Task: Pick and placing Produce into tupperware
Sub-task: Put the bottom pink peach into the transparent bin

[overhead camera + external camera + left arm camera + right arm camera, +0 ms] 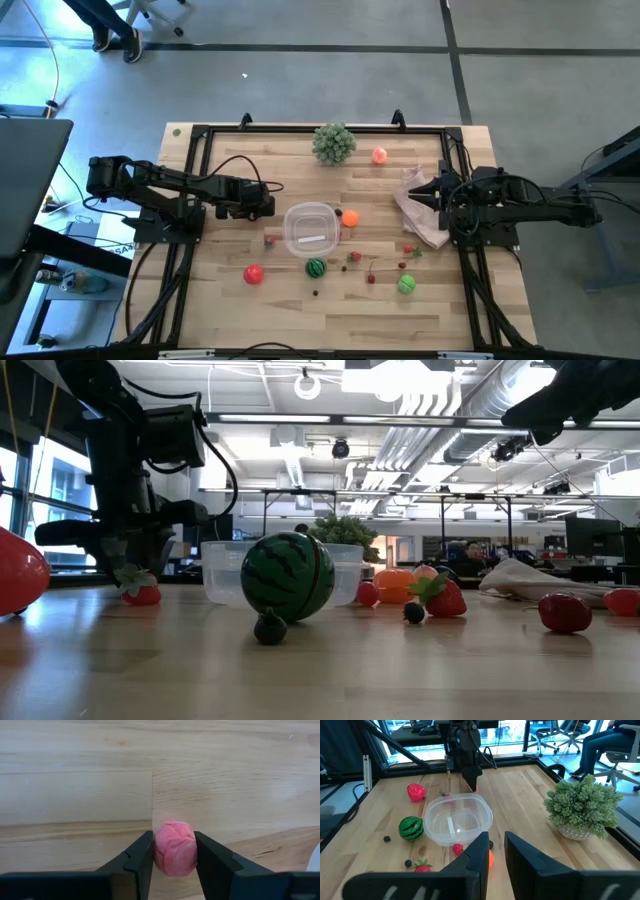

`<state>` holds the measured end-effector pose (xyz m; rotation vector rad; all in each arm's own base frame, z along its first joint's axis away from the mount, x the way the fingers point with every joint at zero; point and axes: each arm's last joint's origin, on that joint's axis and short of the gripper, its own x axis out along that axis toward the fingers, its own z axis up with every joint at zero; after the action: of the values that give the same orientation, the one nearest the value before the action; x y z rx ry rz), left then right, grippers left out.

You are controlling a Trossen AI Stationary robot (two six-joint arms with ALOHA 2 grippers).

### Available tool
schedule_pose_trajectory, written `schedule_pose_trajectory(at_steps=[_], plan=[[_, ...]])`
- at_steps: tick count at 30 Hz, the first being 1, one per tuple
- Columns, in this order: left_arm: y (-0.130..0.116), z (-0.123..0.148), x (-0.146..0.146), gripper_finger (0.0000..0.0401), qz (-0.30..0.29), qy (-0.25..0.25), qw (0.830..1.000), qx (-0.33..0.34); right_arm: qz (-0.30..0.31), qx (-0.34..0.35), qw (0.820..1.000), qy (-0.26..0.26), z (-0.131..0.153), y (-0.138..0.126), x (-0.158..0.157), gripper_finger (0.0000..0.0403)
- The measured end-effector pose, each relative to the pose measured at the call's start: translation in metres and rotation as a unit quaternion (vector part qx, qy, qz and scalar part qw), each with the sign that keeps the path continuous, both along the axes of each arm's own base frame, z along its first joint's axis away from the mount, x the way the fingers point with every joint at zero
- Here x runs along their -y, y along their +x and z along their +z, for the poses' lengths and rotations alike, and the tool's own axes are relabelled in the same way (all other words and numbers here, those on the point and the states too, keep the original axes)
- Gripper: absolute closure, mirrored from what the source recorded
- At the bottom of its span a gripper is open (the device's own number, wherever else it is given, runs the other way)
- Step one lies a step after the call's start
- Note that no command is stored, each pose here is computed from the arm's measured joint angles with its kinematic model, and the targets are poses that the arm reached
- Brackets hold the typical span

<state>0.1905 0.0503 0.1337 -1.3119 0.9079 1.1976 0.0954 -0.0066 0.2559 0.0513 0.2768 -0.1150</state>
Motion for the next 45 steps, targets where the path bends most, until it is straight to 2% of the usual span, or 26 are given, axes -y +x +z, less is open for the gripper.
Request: schedule_pose_trajectory(at_steps=[6, 17, 24, 29, 34, 40, 45], plan=[[0.001, 0.001, 0.0, 0.0281, -0.002, 0.005, 1.0, 0.001, 0.0, 0.0, 1.0, 0.0, 0.0, 0.0, 0.0, 0.0351], [0.025, 0.036, -0.007, 0.0281, -0.046, 0.038, 0.998, 0.034, 0.0, 0.0, 1.0, 0.0, 0.0, 0.0, 0.0, 0.0351], [0.047, 0.08, -0.007, 0.0282, -0.106, 0.086, 0.987, 0.085, 0.0, 0.0, 1.0, 0.0, 0.0, 0.0, 0.0, 0.0351], [0.065, 0.098, 0.009, 0.0282, -0.158, 0.15, 0.969, 0.114, 0.0, 0.0, 1.0, 0.0, 0.0, 0.0, 0.0, 0.0351], [0.084, 0.091, 0.03, 0.0282, -0.194, 0.191, 0.953, 0.136, 0.0, 0.0, 1.0, 0.0, 0.0, 0.0, 0.0, 0.0351], [0.108, 0.061, 0.042, 0.0282, -0.202, 0.193, 0.951, 0.132, 0.0, 0.0, 1.0, 0.0, 0.0, 0.0, 0.0, 0.0351], [0.119, 0.042, 0.043, 0.0281, -0.205, 0.186, 0.953, 0.122, 0.0, -0.002, 1.0, 0.0, 0.0, 0.0, 0.0, 0.0351]])
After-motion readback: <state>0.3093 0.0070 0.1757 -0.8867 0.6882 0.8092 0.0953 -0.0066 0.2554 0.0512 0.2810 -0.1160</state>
